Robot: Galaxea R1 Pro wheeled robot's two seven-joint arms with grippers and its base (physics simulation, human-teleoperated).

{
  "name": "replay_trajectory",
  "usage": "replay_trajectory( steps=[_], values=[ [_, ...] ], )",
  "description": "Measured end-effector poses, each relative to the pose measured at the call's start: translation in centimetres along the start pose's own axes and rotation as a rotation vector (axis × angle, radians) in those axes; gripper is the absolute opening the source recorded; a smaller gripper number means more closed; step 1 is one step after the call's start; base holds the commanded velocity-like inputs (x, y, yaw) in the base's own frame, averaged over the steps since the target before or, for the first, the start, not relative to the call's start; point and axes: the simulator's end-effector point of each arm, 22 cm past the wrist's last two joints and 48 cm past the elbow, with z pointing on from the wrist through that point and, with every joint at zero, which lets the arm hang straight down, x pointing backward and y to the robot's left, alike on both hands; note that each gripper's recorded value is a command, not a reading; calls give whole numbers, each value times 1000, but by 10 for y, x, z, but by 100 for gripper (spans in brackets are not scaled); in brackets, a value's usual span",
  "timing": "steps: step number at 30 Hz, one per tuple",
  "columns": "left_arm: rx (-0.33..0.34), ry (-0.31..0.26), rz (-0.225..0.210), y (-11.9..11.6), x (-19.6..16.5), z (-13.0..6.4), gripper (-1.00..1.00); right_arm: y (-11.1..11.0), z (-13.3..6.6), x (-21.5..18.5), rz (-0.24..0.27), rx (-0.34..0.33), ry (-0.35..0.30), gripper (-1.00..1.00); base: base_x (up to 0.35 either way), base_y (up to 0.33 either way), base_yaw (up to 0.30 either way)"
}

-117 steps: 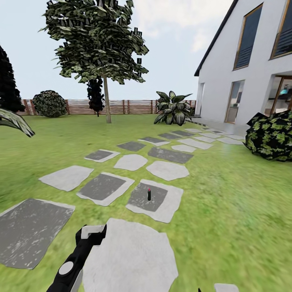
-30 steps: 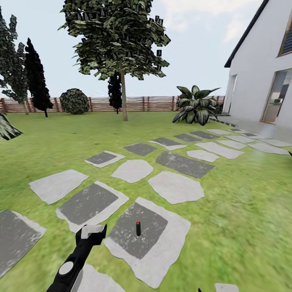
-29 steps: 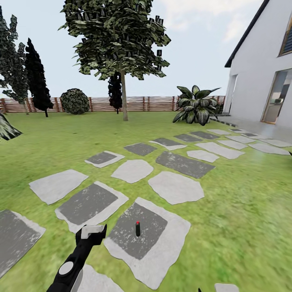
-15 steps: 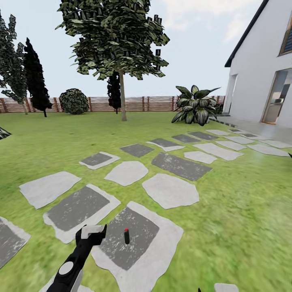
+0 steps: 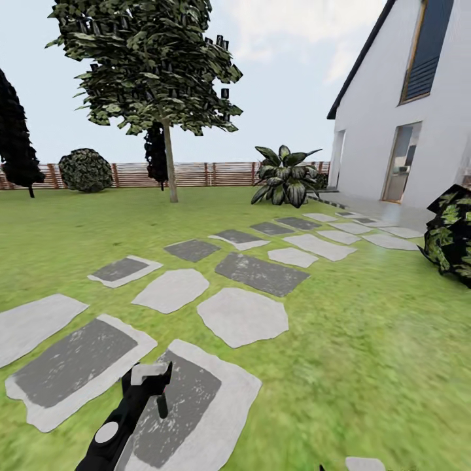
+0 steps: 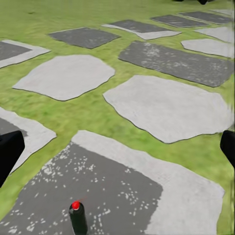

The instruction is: In the garden, pick up the pesticide atomizer on the floor and spray pesticide onto both trees until each tree trunk is fully covered.

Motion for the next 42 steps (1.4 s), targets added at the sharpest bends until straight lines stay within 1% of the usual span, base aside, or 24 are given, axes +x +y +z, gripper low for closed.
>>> replay_trajectory(
  steps=[6,9,30,34,42],
  values=[
    [0,0,0,0,0,0,100,0,0,0,0,0,0,100,185,-269,-239],
    [0,0,0,0,0,0,100,0,0,0,0,0,0,100,185,-269,-92],
    [0,0,0,0,0,0,100,0,0,0,0,0,0,100,186,-269,-5],
    [0,0,0,0,0,0,100,0,0,0,-1,0,0,100,193,-269,162],
    [0,0,0,0,0,0,100,0,0,0,-1,0,0,100,195,-269,268]
  ],
)
